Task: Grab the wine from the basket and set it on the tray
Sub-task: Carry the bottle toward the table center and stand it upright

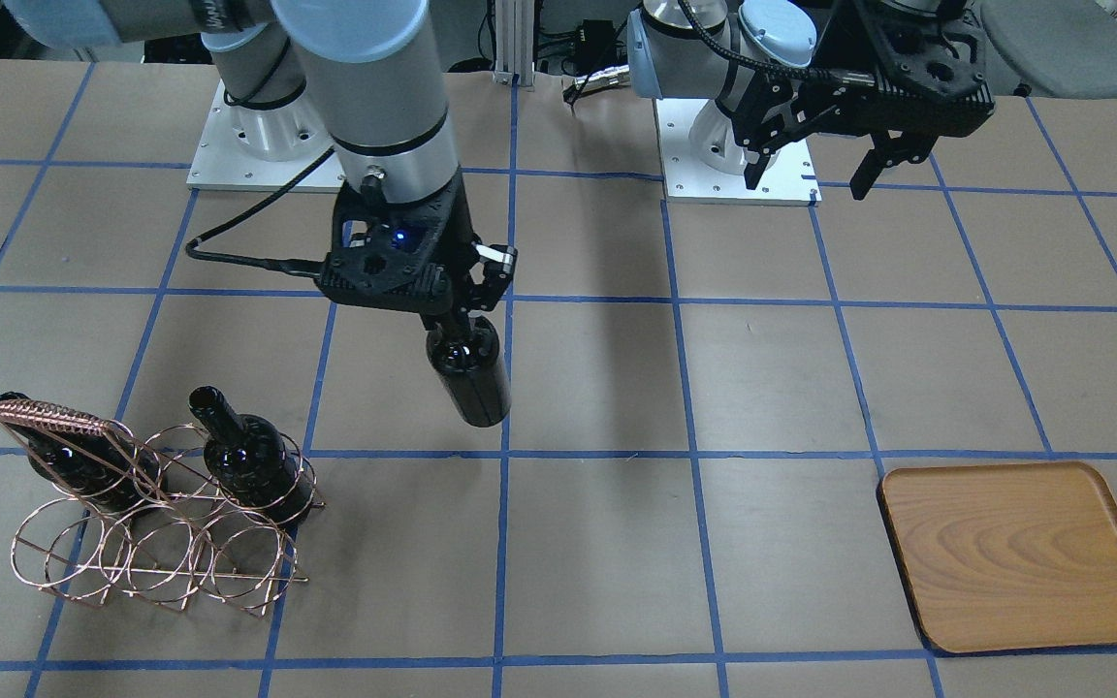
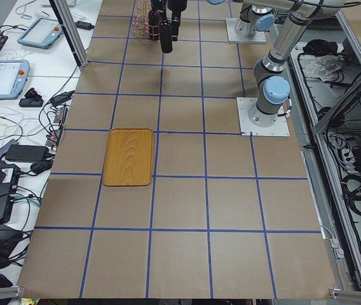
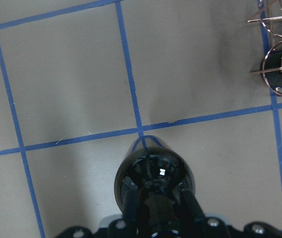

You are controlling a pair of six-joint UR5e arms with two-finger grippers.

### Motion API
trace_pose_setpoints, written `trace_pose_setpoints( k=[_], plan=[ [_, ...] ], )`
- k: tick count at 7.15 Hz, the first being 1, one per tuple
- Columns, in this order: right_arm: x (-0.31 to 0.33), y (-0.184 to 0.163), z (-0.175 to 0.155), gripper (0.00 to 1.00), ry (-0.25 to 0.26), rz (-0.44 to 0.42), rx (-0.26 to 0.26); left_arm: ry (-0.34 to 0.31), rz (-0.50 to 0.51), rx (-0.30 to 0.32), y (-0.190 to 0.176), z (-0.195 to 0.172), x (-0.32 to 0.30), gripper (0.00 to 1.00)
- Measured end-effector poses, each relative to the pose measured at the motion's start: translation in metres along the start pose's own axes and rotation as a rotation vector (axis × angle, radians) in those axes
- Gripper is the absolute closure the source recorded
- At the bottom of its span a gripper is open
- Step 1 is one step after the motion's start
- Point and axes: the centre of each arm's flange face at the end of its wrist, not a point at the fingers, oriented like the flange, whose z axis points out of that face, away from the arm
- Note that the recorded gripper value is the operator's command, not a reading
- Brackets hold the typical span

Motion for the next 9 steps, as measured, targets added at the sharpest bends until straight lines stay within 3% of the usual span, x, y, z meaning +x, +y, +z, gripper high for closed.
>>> trace_pose_setpoints(
  k=[7, 8, 9],
  plan=[
    [-0.092, 0.081, 0.069, 1.0, 0.012, 0.073, -0.03, -0.008, -0.006, 0.026, -0.002, -0.001, -0.002, 0.0],
    [-0.095, 0.09, 0.073, 0.68, 0.018, 0.072, -0.038, -0.008, -0.006, 0.026, -0.002, -0.002, -0.002, 0.0],
    [-0.095, 0.094, 0.075, 0.25, 0.024, 0.068, -0.043, -0.009, -0.006, 0.026, -0.002, -0.002, -0.002, 0.0]
  ],
)
